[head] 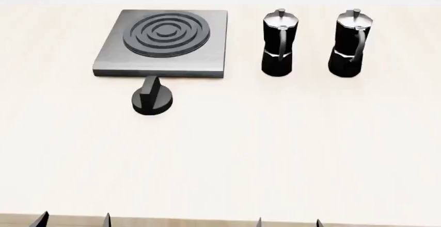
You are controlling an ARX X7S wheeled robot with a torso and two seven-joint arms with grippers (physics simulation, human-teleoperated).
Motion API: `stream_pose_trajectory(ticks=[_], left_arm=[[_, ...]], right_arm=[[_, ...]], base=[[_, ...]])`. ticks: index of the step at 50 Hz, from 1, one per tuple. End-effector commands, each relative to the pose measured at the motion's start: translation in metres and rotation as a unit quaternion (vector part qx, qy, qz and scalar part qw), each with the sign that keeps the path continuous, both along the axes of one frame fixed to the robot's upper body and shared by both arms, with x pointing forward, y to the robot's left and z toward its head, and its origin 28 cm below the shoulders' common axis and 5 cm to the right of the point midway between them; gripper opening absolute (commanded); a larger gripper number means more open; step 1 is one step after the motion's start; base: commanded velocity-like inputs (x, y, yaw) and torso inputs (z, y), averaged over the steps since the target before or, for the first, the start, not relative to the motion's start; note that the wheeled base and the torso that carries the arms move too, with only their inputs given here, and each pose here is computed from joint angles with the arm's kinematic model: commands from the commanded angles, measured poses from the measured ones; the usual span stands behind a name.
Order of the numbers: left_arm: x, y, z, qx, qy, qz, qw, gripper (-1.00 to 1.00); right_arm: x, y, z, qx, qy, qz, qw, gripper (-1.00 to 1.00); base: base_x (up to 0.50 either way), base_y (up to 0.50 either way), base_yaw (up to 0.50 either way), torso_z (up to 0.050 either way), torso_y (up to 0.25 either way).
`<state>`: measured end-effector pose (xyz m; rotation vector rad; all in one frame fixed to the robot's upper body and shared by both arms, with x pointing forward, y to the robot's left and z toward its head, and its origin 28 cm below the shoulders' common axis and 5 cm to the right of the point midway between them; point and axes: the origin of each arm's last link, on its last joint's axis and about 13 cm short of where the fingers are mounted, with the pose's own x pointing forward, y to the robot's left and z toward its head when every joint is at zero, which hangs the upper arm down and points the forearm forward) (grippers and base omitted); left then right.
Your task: Put both moka pots on the stove.
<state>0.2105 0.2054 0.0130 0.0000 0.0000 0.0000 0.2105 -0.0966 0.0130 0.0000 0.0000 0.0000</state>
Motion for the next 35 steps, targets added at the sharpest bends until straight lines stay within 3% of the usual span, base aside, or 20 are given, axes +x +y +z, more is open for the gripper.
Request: stream_pose_trajectory(ticks=[1,2,3,20,35], left_arm=[[0.000,0.000,0.001,0.000,0.000,0.000,1.000,1.00],[-0.002,-0.001,0.003,-0.030,0.007,-0.024,0.999,1.00],[-0.002,-0.001,0.004,-0.011,0.000,-0.015,1.000,1.00],[-0.006,-0.001,0.011,-0.007,-0.019,-0.017,1.000,1.00],[-0.035,-0.005,0.065,0.005,-0.103,-0.027,0.994,1.00]], right_arm=[[0.000,0.000,0.001,0.000,0.000,0.000,1.000,1.00],[-0.001,0.000,0.001,-0.007,-0.003,-0.002,1.000,1.00],[-0.002,0.001,0.004,-0.008,-0.006,-0.001,1.000,1.00],[-0.008,0.002,0.018,-0.007,-0.025,0.000,1.000,1.00],[-0.038,0.006,0.073,0.007,-0.106,0.016,0.994,1.00]], base=[[0.00,0.00,0.00,0.000,0.000],[0.00,0.00,0.00,0.000,0.000],[0.00,0.00,0.00,0.000,0.000],[0.00,0.00,0.00,0.000,0.000],[0.00,0.00,0.00,0.000,0.000]])
